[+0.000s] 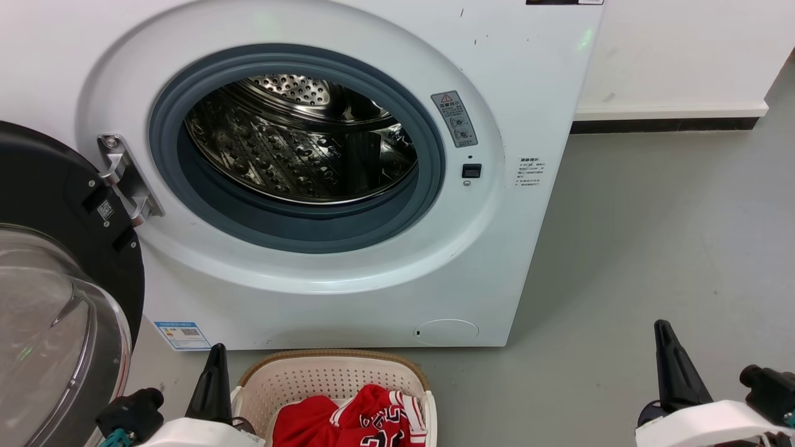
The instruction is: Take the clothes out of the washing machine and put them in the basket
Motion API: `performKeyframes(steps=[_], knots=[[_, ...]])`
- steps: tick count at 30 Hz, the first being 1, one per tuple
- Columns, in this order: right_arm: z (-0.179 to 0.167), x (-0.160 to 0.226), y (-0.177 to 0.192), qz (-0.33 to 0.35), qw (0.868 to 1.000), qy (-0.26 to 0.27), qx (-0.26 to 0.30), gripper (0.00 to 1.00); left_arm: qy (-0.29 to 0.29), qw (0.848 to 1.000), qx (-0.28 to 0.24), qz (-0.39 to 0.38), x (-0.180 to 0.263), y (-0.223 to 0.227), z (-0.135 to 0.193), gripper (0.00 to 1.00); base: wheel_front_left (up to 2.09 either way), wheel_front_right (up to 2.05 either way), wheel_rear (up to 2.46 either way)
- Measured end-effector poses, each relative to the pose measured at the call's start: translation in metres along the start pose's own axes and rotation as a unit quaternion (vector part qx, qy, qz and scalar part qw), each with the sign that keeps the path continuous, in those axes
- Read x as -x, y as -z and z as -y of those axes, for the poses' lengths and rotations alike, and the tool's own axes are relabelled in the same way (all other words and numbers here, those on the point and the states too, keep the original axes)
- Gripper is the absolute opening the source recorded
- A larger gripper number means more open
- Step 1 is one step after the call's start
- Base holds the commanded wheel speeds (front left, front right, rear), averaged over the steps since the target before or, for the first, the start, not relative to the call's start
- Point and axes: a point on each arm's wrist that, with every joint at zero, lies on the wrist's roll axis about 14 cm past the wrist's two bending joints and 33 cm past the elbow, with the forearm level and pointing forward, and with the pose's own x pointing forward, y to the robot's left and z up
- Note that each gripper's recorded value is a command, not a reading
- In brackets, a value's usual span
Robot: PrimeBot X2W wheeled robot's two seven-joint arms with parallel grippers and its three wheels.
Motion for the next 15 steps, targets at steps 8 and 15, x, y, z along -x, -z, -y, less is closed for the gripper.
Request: performKeyframes(steps=[8,15], knots=[[0.002,-0.0047,-0.0012,-0.002,0.998,0.008,-0.068,0.0,-0.007,0.998,0.067,-0.004,-0.0039,-0.0015,-0.0022,0.0,0.0,0.0,0.0],[0.0034,-0.0082,-0.0018,-0.004,0.992,0.014,-0.122,0.0,-0.011,0.993,0.12,-0.007,-0.0059,-0.0017,-0.0043,0.0,0.0,0.0,0.0]])
